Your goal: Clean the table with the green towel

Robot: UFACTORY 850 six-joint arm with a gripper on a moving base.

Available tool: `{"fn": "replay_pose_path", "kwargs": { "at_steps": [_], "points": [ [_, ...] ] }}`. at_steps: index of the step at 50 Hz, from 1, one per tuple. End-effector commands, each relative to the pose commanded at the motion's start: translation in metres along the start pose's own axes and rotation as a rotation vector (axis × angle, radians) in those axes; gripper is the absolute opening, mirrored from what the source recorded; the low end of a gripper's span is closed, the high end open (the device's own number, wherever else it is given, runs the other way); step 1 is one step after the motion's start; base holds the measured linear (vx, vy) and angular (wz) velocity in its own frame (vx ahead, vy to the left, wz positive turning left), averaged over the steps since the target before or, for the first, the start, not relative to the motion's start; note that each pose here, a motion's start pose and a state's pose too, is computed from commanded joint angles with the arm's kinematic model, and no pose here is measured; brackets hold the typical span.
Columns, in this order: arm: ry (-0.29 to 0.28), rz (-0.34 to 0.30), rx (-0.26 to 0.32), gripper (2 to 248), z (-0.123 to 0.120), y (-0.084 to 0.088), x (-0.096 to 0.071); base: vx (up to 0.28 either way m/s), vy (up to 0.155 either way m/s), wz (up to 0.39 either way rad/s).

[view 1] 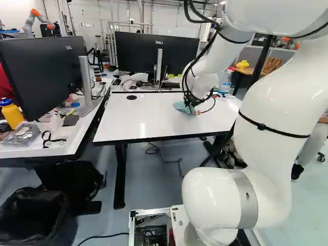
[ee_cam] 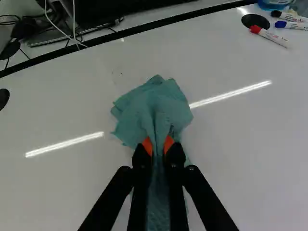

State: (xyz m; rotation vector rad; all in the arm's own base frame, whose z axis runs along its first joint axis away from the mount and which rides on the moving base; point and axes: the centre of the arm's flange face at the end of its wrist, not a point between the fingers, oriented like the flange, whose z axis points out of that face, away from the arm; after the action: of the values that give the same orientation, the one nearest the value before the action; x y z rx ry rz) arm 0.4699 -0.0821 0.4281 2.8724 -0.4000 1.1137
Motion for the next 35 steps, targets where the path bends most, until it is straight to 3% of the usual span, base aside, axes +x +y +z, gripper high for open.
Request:
{"fn": "replay_pose_path", "kwargs": {
  "at_steps": [12,35],
  "points": [
    [0.006,0.0,0.001,45,0.0,-0.001,0.004,0.0,0.0,0.0],
    [0.067,-0.007,0.014,45,0.004,-0.01,0.045,0.0,0.0,0.0]
  ]
}}
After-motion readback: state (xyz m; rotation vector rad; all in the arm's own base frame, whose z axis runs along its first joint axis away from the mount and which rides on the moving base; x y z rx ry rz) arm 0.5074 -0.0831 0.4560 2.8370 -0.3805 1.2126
